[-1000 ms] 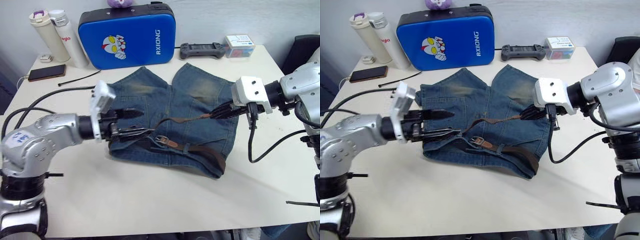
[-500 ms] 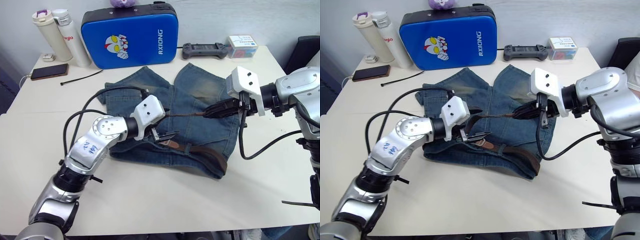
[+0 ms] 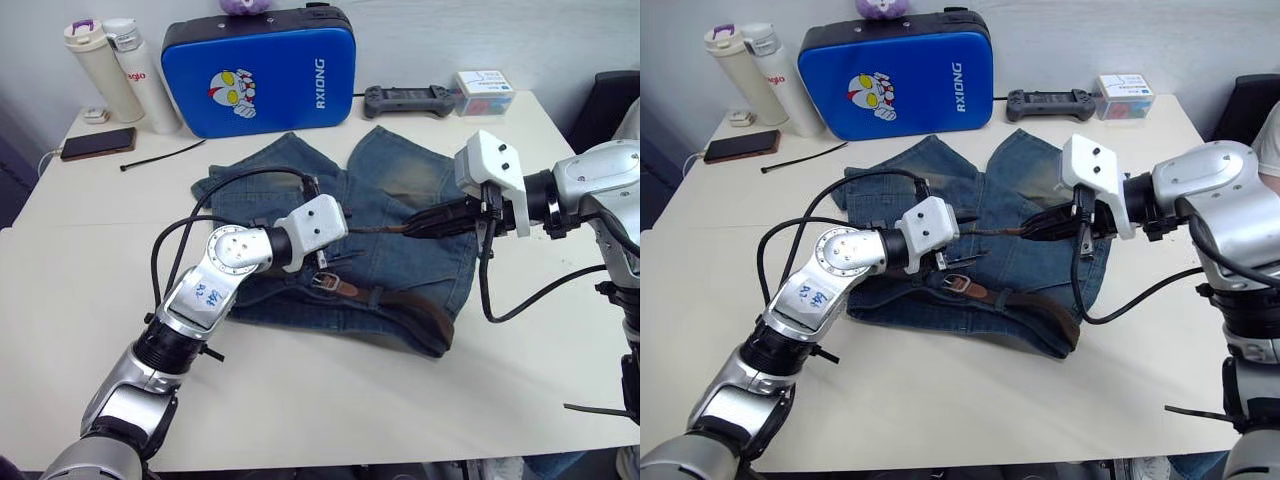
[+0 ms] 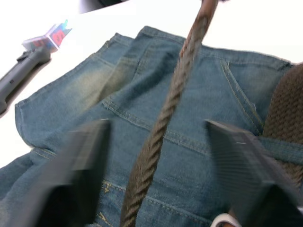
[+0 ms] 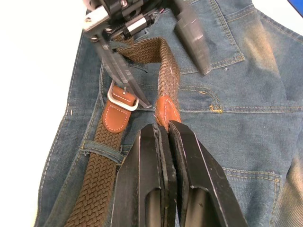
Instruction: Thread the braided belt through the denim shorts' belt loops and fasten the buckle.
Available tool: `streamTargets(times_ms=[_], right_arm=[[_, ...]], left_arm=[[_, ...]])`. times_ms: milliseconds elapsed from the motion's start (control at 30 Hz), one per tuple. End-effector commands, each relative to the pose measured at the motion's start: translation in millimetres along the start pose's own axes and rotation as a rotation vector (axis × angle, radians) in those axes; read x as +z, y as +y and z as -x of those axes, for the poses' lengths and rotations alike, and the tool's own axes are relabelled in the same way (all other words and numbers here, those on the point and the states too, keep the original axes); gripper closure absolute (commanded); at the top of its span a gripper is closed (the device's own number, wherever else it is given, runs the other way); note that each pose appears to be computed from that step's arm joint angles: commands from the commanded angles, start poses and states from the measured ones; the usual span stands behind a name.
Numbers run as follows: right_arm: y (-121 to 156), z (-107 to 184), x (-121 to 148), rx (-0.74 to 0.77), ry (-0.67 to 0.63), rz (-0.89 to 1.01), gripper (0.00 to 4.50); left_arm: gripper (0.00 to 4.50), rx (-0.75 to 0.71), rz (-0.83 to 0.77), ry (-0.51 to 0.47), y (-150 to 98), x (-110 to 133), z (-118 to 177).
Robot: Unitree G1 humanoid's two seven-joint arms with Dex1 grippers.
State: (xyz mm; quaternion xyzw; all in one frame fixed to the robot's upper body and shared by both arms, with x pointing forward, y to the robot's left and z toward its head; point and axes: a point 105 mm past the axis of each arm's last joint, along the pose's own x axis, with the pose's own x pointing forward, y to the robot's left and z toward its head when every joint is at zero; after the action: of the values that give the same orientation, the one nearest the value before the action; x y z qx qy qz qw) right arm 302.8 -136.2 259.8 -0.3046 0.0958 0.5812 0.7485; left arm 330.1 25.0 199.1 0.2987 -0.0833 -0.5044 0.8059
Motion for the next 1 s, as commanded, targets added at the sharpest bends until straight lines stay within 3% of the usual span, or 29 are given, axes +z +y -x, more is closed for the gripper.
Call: streamTargets(times_ms=[33,100,233,433,667,1000], right_arm=[[2,10,8,-0.032,-0.012,0.027,4.5],[-9,9,8,-0.109,-0.017,0.064,4.5],[-9,7,10,-0.13,-0.052,0.042,2.98],[5,-1,2,-0.13,-0.021,0.058,0.04],[38,-51,-36,-0.118,0.078,0.149,0.04],[57,-107,-42,-0.158,0.025,0.163,0.04]], left_arm=[[3.54,0.006,-0.031,-0.023,4,8,1],[4.48,0.017,0.026,-0.025,7,4,3],[4.5,0.052,0.207,-0.012,13,-13,12],[4.5,0.167,0.408,0.05,34,-37,36],[4.5,0.227,0.42,0.138,43,-58,51],[4.5,0.228,0.323,0.253,39,-76,59]])
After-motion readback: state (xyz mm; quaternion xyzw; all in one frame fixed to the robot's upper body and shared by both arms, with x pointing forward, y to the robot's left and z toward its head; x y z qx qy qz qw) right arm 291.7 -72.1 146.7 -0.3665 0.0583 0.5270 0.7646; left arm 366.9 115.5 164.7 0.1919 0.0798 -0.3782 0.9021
